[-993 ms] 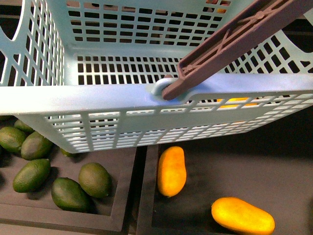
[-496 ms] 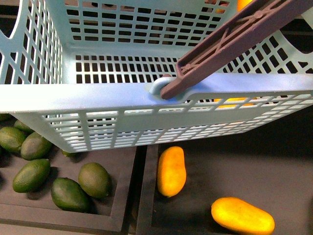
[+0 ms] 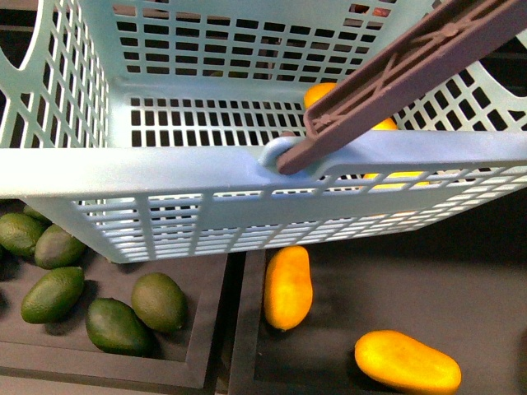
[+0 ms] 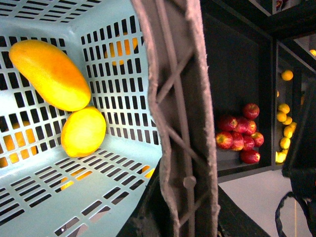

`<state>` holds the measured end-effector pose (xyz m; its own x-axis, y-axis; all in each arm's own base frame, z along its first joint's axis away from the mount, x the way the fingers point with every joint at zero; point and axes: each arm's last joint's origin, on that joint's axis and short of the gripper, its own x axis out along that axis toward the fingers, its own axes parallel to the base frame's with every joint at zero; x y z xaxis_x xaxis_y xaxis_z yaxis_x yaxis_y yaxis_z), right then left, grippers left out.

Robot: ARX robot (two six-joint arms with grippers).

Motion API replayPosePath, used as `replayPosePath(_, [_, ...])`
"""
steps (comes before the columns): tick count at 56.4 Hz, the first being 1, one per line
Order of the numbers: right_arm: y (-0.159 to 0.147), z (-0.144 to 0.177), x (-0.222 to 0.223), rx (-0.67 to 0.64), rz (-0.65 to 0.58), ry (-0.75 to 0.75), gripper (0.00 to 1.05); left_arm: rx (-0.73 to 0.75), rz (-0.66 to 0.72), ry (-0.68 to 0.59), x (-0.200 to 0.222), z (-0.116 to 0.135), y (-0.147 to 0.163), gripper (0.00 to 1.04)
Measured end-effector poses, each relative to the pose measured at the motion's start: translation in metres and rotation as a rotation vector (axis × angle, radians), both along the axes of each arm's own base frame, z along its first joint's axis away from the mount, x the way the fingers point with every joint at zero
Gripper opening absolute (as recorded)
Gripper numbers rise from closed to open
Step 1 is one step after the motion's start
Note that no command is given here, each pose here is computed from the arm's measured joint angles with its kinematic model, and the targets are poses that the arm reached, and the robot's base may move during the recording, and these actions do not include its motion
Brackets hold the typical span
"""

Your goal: Pick lemon and mango into basket

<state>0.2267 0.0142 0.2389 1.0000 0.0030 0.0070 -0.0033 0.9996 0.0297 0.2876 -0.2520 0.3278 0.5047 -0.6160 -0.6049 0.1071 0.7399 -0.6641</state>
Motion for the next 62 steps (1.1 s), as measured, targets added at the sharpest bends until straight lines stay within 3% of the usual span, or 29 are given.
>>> replayPosePath(17, [-0.014, -0.030, -0.035, -0.025, -0.006, 0.014, 0.02, 0.003, 0.004, -0.003, 0.000, 0.000, 0.000, 0.07])
replayPosePath(62, [-0.014, -0.063, -0.089, -0.024, -0.003, 0.016, 0.02, 0.003, 0.006, -0.003, 0.001, 0.000, 0.001, 0.07])
